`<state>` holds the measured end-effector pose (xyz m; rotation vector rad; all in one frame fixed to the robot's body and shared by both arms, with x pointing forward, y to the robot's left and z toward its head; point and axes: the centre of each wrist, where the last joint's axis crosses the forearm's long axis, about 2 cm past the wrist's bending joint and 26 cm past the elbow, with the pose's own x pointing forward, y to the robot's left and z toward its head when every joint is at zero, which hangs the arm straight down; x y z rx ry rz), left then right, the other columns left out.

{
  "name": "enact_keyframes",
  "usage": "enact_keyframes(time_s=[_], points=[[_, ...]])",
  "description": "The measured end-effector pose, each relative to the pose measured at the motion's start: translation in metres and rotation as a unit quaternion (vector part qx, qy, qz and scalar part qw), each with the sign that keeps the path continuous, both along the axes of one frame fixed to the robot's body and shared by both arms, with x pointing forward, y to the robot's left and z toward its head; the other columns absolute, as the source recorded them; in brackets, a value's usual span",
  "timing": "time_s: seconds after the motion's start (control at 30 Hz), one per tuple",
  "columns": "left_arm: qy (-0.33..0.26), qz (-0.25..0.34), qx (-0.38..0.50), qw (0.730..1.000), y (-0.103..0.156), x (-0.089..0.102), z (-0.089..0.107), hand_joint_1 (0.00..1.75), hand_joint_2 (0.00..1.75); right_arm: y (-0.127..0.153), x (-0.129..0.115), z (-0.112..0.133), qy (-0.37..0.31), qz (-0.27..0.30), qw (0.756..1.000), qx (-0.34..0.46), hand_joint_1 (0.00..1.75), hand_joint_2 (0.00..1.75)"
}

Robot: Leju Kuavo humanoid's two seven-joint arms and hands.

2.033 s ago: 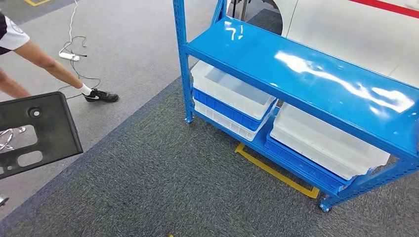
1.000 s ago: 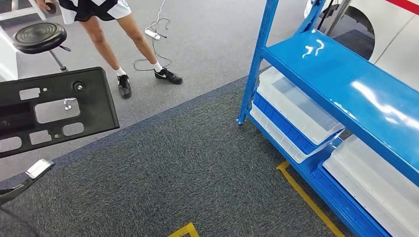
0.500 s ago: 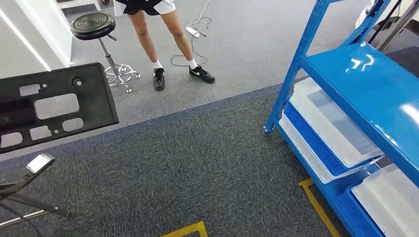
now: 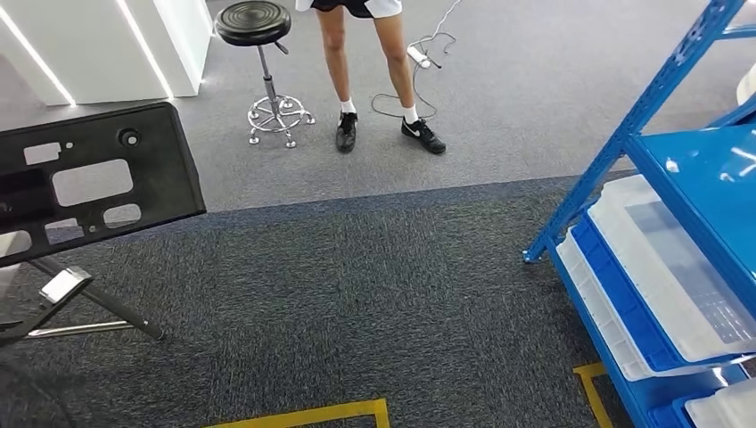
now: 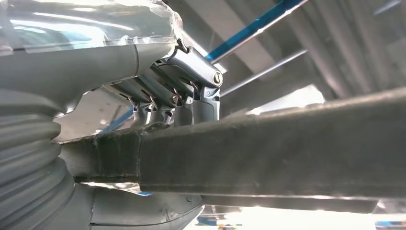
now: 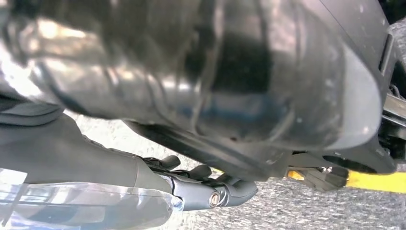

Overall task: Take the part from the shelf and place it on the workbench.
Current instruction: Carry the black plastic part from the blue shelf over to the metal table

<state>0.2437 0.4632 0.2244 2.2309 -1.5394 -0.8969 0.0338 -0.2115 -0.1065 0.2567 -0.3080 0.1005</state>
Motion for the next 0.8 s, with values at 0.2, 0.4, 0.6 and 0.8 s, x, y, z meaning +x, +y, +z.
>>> enact_keyframes(time_s=[0.2, 0.4, 0.6, 0.8], points=[[0.0, -0.001, -0.012, 1.0, 0.001, 0.002, 0.0, 1.75, 1.75, -0.001, -0.001, 0.0, 0.0, 0.003, 1.0, -0.001, 0.0, 0.0], [-0.001, 0.002, -0.019, 1.0, 0.003, 0.006, 0.001, 1.75, 1.75, -0.003, 0.001, 0.0, -0.002, 0.007, 1.0, -0.003, 0.0, 0.0], [0.001, 0.006, -0.025, 1.0, 0.006, 0.009, 0.004, 1.75, 1.75, -0.002, 0.0, 0.0, -0.001, 0.011, 1.0, -0.002, 0.0, 0.0], [0.011, 0.011, -0.033, 0.999, 0.011, 0.011, 0.001, 1.75, 1.75, -0.003, 0.0, 0.0, 0.001, 0.013, 1.0, -0.003, 0.0, 0.0]])
